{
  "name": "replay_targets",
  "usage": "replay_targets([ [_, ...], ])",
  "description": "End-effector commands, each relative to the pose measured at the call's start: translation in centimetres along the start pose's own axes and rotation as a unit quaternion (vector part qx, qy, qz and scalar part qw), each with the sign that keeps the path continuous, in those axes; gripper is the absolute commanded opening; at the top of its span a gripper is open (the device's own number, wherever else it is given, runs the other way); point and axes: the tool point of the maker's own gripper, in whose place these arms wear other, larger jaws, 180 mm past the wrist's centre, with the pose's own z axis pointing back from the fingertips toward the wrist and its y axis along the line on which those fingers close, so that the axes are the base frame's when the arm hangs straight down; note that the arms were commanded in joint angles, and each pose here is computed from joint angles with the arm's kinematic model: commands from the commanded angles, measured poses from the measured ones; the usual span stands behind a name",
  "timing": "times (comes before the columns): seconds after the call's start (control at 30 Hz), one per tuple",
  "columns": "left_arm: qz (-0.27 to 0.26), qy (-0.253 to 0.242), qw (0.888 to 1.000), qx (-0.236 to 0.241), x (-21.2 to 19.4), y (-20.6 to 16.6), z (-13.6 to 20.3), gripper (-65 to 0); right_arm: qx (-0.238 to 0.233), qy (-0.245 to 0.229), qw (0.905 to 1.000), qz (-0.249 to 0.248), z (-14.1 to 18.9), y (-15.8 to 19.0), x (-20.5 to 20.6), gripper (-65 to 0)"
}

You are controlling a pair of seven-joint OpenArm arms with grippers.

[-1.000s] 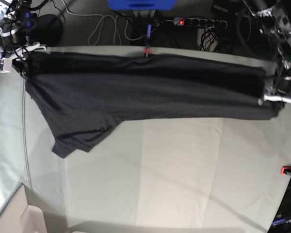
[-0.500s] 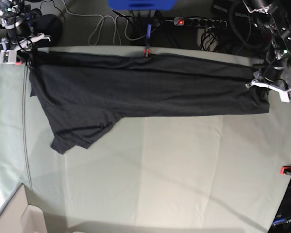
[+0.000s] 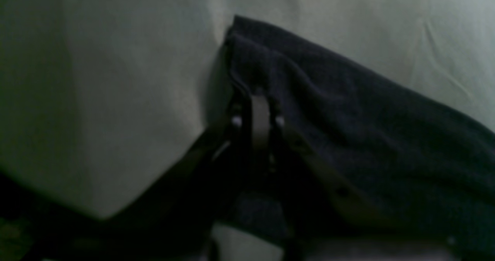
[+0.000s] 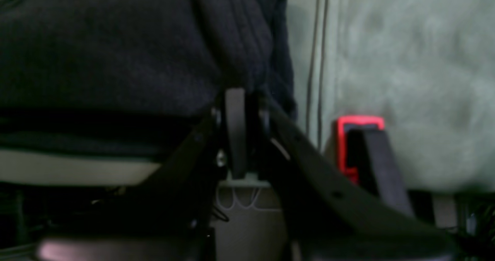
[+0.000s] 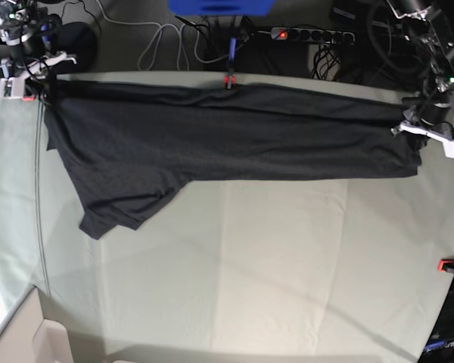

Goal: Layout the t-shirt on the table in an organized manner, then fold the t-shirt properly
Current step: 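Lay the folded side down with both grippers and release, then grasp the hanging sleeve with the right gripper and fold it inward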

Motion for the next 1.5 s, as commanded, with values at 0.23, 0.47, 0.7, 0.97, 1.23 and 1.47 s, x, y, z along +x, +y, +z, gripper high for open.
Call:
replay_targets([
  [0.23, 0.014, 0.018, 1.000, 0.003, -1.7, 1.0, -0.5, -64.5, -0.005, 0.001, 1.0000, 0.004, 0.5, -1.3, -0.1, -59.2],
  [0.47, 0.010, 0.020, 1.000, 0.006, -1.6, 1.4, -0.4, -50.8, -0.011, 0.001, 0.9997, 0.021, 0.7, -2.7, 0.6, -34.6],
  [0.7, 0.002, 0.024, 1.000, 0.011, -2.1, 2.2, 0.5, -47.9, -0.052, -0.019, 0.9983, 0.017, 1.8, -5.5, 1.9, -29.1],
  [0.97, 0.001, 0.028, 1.000, 0.013, -2.3, 2.2, 0.4, -47.5, -0.124, -0.082, 0.9889, 0.011, 3.3, -9.7, 6.1, -29.1],
  [1.23, 0.004, 0.027, 1.000, 0.013, -2.2, 2.2, 0.4, -47.4, -0.062, -0.108, 0.9921, 0.015, -3.2, -5.7, 11.2, -29.1],
  [1.47, 0.007, 0.029, 0.999, 0.014, -2.5, 2.1, 0.3, -47.4, 0.003, -0.035, 0.9974, 0.064, -12.3, 0.0, 15.5, -29.0],
])
